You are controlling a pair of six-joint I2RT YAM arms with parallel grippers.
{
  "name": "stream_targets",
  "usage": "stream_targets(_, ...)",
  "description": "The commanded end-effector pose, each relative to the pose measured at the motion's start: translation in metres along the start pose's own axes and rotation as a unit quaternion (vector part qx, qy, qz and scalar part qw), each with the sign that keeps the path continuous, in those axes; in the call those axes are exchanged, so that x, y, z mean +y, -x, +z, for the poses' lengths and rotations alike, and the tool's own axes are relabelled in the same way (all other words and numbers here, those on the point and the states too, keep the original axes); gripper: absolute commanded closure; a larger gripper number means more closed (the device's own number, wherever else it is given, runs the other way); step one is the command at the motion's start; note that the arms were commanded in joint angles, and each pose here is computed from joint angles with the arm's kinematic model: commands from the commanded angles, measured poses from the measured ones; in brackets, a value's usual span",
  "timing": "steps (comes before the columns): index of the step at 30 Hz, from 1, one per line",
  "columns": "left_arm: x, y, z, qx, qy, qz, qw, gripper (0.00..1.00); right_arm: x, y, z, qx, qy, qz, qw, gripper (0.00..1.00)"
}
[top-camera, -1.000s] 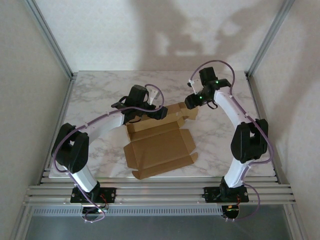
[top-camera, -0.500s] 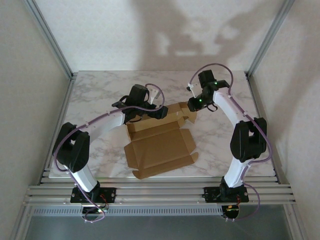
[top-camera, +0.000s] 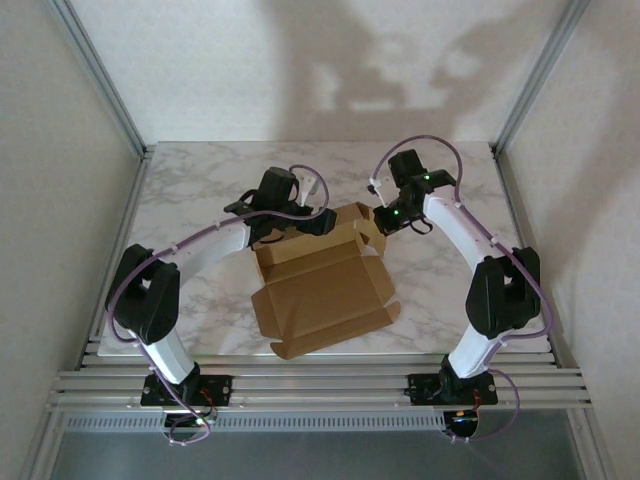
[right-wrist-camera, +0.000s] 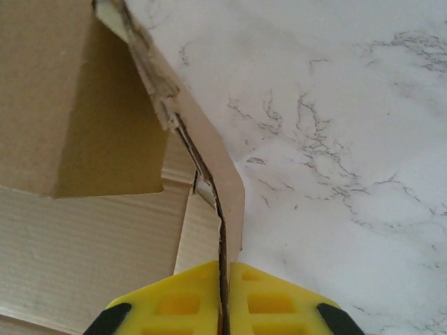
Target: Fold the paper box
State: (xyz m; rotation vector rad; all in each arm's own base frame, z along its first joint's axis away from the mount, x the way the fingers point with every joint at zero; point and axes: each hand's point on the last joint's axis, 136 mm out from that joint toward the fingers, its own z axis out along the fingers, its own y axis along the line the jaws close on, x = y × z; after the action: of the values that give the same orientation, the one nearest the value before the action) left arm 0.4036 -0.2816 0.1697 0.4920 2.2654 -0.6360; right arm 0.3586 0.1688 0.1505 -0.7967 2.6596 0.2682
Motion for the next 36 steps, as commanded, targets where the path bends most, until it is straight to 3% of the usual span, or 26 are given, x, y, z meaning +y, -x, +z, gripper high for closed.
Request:
stream_targets(1, -0.014, 0.03, -0.032, -0.045, -0.005, -0.015, 0.999, 0.01, 0.004, -0.004, -0.004, 0.0, -0.009, -0.002, 1.0, 0.92)
stream_targets(5, -0.029, 0.049, -0.07, -0.09, -0.014, -0.017, 0.996, 0.01, 0.005, -0.003, -0.004, -0.002, -0.01, -0.003, 1.0, 0.92)
stream_targets(9, -0.06, 0.036, -0.096, -0.087, -0.047, -0.015, 0.995, 0.01, 0.005, -0.002, -0.003, -0.003, -0.011, -0.003, 1.0, 0.92)
stream_targets(14, -0.118, -0.035, -0.093, -0.032, -0.107, -0.004, 0.994, 0.01, 0.007, -0.002, -0.001, 0.002, -0.014, -0.006, 1.0, 0.92)
stream_targets(21, -0.17, -0.134, -0.067, 0.05, -0.136, 0.007, 0.989, 0.01, 0.006, -0.002, -0.001, 0.005, -0.017, -0.006, 1.0, 0.92)
stream_targets(26, -0.172, -0.172, -0.038, 0.077, -0.091, 0.023, 0.993, 0.01, 0.007, -0.002, 0.0, 0.007, -0.015, -0.002, 1.0, 0.92)
stream_targets(36, -0.135, -0.221, 0.005, 0.101, 0.002, 0.02, 0.995, 0.01, 0.01, 0.0, -0.006, 0.003, -0.011, 0.006, 1.0, 0.92)
